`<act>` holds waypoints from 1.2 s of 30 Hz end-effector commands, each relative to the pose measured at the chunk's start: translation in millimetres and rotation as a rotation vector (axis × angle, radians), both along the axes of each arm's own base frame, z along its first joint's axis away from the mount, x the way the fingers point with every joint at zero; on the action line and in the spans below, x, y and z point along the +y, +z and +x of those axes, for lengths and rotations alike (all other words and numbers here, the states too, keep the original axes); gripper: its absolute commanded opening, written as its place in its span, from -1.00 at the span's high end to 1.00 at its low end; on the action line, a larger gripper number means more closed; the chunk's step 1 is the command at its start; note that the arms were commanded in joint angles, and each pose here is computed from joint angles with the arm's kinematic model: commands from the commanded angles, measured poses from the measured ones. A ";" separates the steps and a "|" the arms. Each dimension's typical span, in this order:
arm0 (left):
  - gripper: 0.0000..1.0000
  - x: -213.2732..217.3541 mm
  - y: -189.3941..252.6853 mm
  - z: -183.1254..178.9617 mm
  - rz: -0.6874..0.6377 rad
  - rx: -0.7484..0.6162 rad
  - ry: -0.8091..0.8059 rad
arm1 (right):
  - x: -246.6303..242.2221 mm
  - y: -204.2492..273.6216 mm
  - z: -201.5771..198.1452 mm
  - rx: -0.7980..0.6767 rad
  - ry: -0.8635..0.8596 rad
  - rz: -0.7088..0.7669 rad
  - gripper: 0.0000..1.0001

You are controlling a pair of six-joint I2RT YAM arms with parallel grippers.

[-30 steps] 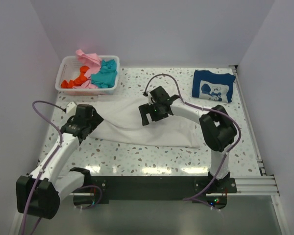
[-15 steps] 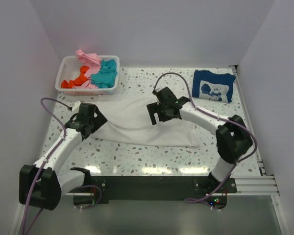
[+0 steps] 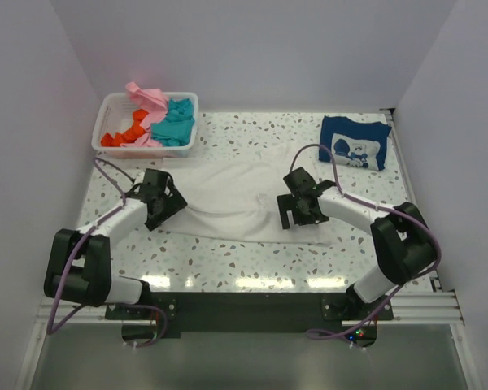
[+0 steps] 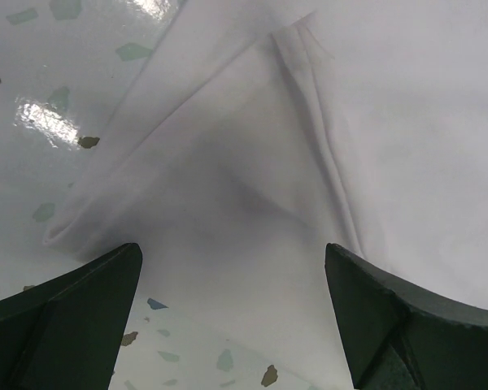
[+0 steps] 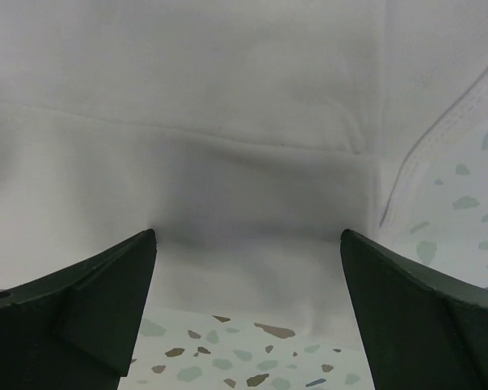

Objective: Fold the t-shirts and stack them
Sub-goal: Fold the tshirt

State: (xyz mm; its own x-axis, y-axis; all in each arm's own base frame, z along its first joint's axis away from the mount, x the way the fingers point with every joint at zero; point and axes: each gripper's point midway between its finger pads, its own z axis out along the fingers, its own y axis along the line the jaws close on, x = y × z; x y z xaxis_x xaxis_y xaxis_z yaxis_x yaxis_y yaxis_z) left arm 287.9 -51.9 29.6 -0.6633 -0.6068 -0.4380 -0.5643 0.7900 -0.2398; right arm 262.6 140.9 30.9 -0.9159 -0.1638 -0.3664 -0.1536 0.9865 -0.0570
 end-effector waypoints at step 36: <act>-1.00 -32.9 47.0 30.9 -0.139 -0.142 -0.121 | 43.2 42.2 -14.8 -0.086 0.067 0.352 -0.98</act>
